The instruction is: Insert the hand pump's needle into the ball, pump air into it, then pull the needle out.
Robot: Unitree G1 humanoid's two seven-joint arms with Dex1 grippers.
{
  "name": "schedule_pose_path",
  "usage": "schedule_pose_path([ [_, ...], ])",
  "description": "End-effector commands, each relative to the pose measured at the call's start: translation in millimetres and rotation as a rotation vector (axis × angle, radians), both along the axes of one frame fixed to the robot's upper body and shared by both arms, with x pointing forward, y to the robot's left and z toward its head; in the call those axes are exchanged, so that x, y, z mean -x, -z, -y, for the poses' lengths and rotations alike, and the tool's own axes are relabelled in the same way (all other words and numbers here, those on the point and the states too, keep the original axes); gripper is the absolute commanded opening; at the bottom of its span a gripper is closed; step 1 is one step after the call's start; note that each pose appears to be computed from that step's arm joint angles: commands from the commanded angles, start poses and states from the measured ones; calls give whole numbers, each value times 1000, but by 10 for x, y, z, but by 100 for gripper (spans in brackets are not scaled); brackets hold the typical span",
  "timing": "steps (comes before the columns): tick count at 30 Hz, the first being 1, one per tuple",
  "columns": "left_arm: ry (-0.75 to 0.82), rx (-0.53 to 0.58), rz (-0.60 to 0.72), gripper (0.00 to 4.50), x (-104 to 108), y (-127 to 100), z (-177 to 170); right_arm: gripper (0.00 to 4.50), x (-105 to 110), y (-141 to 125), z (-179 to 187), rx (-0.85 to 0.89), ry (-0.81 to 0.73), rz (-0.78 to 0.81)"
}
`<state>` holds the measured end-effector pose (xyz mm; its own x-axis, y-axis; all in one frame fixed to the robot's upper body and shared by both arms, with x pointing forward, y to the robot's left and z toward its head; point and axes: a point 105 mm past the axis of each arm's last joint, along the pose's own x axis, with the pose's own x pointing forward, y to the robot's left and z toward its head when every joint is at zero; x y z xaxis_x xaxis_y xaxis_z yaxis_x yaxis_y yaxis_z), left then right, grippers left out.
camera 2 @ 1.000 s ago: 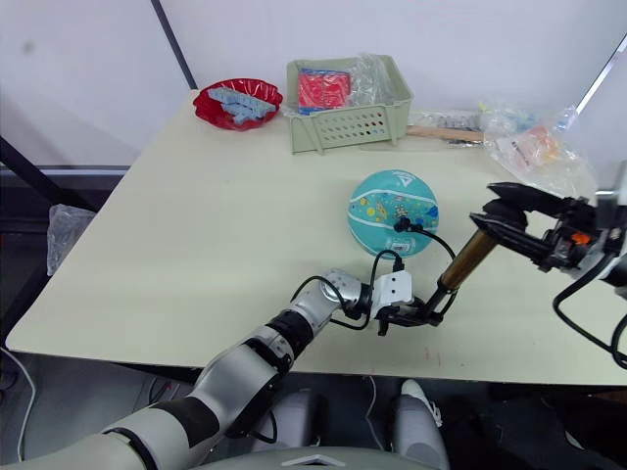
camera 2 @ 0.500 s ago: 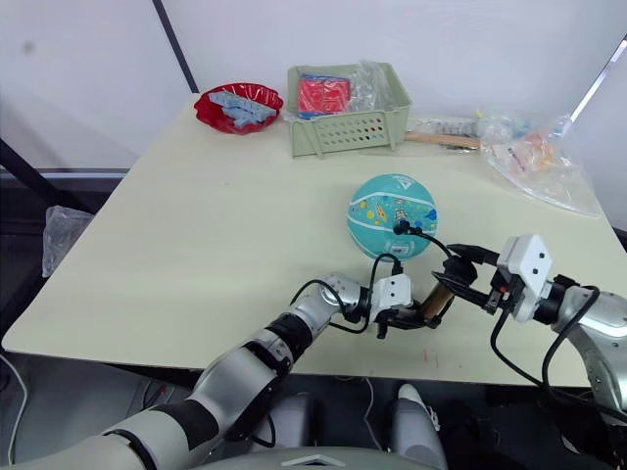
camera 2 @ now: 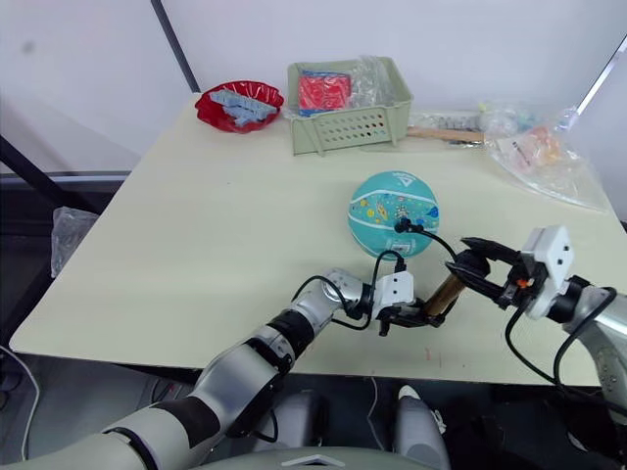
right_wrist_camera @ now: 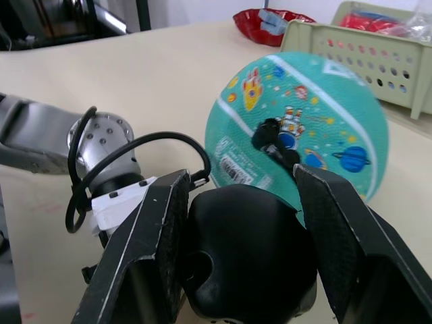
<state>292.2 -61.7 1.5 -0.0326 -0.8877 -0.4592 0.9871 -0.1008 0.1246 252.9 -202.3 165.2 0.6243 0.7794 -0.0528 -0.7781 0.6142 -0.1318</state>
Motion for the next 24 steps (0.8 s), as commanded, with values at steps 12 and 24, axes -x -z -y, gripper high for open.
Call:
schedule_pose_path([
  [12, -78, -279, -134, 103, 147, 654, -554, 195, 167, -1263, 237, -80, -18, 244],
  [24, -79, -281, -132, 103, 139, 651, -562, 195, 152, -725, 111, -11, -57, 61],
])
